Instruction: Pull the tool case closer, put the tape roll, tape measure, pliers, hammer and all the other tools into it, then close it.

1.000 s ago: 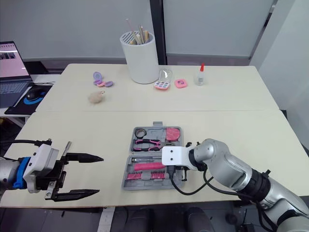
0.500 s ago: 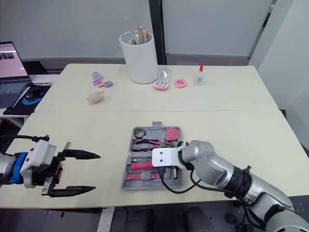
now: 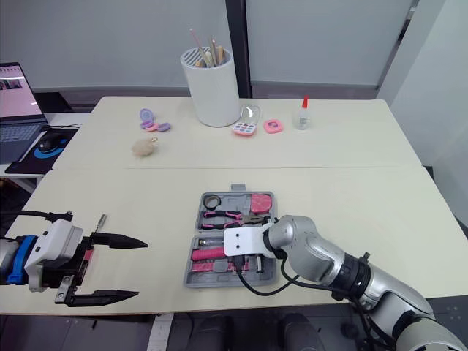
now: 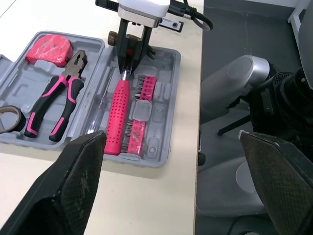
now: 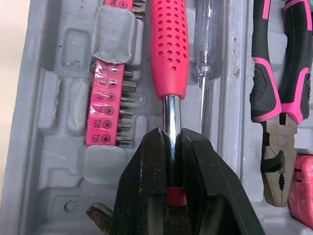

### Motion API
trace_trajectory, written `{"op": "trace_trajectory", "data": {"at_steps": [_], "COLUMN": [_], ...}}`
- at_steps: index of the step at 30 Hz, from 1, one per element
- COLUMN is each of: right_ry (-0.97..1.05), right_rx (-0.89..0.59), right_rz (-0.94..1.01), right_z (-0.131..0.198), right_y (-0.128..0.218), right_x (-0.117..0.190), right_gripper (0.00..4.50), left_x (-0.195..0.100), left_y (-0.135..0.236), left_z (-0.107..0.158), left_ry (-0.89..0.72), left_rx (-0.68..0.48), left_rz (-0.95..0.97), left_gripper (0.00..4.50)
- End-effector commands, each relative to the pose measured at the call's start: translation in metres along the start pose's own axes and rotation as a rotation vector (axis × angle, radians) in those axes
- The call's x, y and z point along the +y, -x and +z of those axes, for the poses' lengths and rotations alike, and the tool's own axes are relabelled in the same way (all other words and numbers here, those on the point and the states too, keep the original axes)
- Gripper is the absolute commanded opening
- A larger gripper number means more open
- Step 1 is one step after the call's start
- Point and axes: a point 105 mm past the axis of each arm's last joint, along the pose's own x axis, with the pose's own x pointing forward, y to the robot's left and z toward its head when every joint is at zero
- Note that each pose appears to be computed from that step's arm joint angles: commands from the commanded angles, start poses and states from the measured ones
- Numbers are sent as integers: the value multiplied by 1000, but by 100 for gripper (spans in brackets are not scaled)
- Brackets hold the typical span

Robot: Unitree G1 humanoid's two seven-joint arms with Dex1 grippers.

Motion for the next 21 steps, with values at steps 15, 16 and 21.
{"op": "trace_trajectory", "data": {"at_steps": [15, 16, 21], "right_ry": [-21, -23, -84], "right_rx": [-40, -44, -119], "right_rz": [14, 22, -32], "right_z": [6, 6, 17], "right_y": [-7, -6, 9], "right_x": [9, 10, -6], "right_gripper": [56, 92, 178], "left_x": [-1, -1, 0], "left_y": [3, 3, 3], "left_z": [1, 1, -2], "left_ry": [-27, -26, -29], "left_rx": [20, 20, 25], "left_rz": [15, 15, 17], "left_gripper": [450, 450, 450]}}
